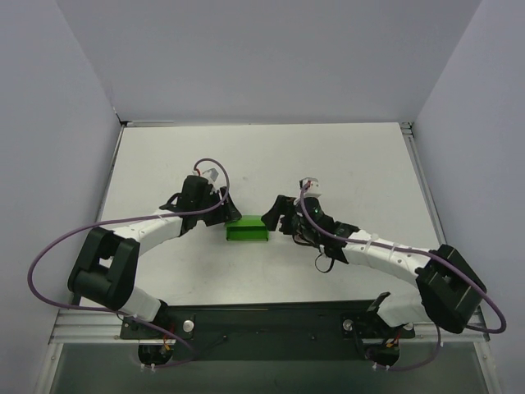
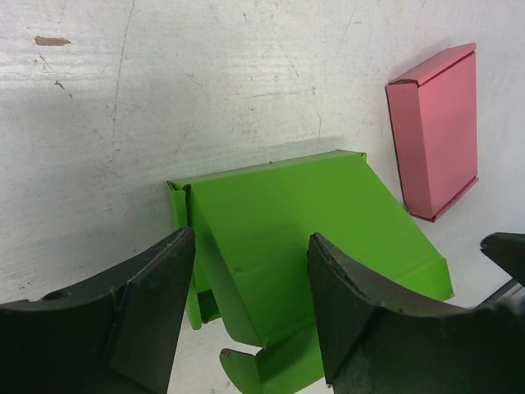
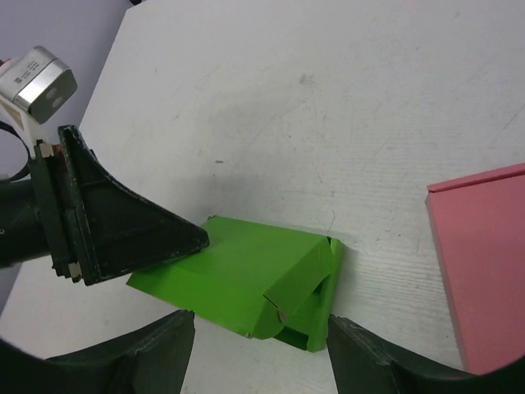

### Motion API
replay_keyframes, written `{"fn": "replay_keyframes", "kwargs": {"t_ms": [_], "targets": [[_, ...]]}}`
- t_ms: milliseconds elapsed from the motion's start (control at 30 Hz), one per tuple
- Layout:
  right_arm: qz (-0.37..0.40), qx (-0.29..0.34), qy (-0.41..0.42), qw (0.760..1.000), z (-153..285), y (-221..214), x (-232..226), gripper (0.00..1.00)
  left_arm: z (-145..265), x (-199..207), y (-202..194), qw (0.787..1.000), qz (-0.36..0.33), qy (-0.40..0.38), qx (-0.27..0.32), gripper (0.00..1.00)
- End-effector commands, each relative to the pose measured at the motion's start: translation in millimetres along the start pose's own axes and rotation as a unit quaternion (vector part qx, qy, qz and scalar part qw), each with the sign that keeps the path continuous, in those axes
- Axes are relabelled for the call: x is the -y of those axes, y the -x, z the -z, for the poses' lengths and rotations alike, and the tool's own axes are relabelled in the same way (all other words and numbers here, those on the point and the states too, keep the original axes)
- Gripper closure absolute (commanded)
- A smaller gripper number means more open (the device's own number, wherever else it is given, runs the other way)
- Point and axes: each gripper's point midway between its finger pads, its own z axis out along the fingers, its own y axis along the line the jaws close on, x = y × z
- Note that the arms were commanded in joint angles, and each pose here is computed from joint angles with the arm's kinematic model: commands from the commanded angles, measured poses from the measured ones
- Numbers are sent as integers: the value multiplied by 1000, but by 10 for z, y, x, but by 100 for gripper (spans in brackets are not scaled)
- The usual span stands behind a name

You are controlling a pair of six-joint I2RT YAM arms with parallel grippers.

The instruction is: Fold the paper box

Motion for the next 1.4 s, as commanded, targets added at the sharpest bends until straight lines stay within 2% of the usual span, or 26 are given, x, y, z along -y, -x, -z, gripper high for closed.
{"fn": "replay_keyframes", "kwargs": {"t_ms": [0, 233, 400, 467, 733, 867, 1267, 1367], "targets": [[-129, -33, 53, 990, -113, 58, -238, 36, 26, -59, -59, 1000, -10, 10, -5, 33], [-184, -54, 54, 980, -335, -20, -199, 37, 34, -47, -42, 1000, -11, 9, -1, 34], [-215, -62, 80, 971, -499, -64, -197, 44, 26, -48, -61, 1000, -11, 6, -4, 34], [-216, -59, 91, 970, -535, -43, -232, 49, 24, -44, -60, 1000, -11, 6, -5, 34], [-207, -67, 90, 972, -618, -94, -209, 57, 22, -25, -51, 1000, -11, 1, -4, 36], [-214, -77, 103, 968, -650, -122, -258, 67, 18, -18, -57, 1000, -11, -2, -5, 41], [-221, -97, 81, 967, -713, -313, -130, 74, -16, -14, -91, 1000, -6, -5, -14, 42], [-214, -105, 68, 969, -733, -397, -61, 74, -28, 24, -29, 1000, -9, -14, -1, 42]]}}
